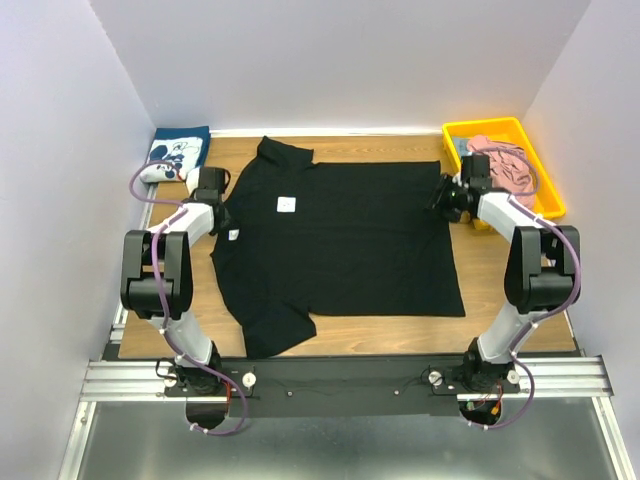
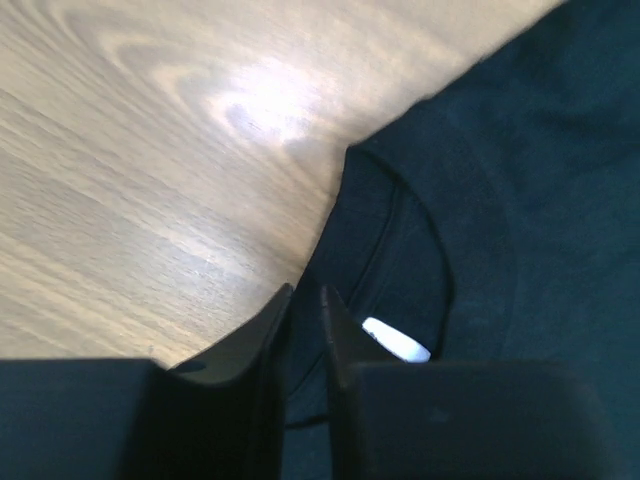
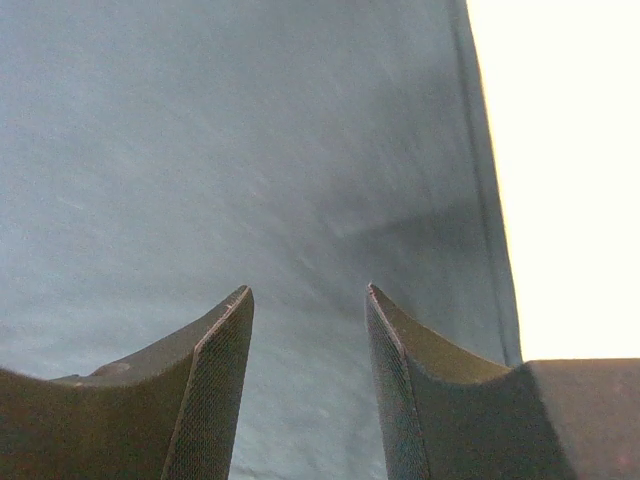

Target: Fold and stack the t-shirts

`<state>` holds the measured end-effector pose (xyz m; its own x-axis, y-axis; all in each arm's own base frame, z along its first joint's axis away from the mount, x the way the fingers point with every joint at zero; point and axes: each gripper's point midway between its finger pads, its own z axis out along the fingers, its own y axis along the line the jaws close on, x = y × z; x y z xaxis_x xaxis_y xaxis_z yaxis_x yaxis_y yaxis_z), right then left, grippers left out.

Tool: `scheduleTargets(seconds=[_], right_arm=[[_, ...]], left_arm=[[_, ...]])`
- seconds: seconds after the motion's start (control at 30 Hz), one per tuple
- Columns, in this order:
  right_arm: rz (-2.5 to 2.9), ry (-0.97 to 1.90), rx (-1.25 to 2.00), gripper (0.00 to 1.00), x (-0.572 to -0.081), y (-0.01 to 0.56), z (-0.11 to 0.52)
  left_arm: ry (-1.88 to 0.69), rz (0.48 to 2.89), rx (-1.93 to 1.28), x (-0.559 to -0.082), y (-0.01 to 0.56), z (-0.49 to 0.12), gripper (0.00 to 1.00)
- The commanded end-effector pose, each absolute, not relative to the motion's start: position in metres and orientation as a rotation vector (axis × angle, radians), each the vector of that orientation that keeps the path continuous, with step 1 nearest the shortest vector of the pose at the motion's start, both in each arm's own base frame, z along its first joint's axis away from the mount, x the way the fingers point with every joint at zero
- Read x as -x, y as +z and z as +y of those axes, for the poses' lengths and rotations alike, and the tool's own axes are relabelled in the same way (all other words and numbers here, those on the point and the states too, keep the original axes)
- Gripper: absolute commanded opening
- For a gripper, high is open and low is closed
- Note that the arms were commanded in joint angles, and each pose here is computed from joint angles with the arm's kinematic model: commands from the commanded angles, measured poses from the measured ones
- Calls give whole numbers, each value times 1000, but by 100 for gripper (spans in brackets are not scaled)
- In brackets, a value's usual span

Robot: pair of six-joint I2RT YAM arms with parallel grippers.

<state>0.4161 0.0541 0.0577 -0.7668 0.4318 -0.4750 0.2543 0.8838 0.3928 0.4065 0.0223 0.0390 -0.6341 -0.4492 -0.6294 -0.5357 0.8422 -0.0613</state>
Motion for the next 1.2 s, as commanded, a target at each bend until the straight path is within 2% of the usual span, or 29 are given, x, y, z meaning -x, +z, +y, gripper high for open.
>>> scheduleTargets(seconds=[0.0,0.2,0.37,0.53,0.83,1.17], right_arm=[[2385,488,-410,55,-462,98,64],[2337,495,-440,54,-513,99,63],[2363,506,-455,52,-547,64,66],[2366,488,-455,52,-568,44,64],[2427,368,-536,53,-558,3,44],[2534,388,-588,55,-508,-19,49]], left_arm=[[119,2236,675,-435,96,17,30],[-32,2198,585,-482,111,-12,30],[-93,2302,525,-503,70,-31,17],[-72,2380,530,-506,33,-32,14],[27,2432,628,-477,9,-5,7],[40,2515,669,-413,-7,4,6]])
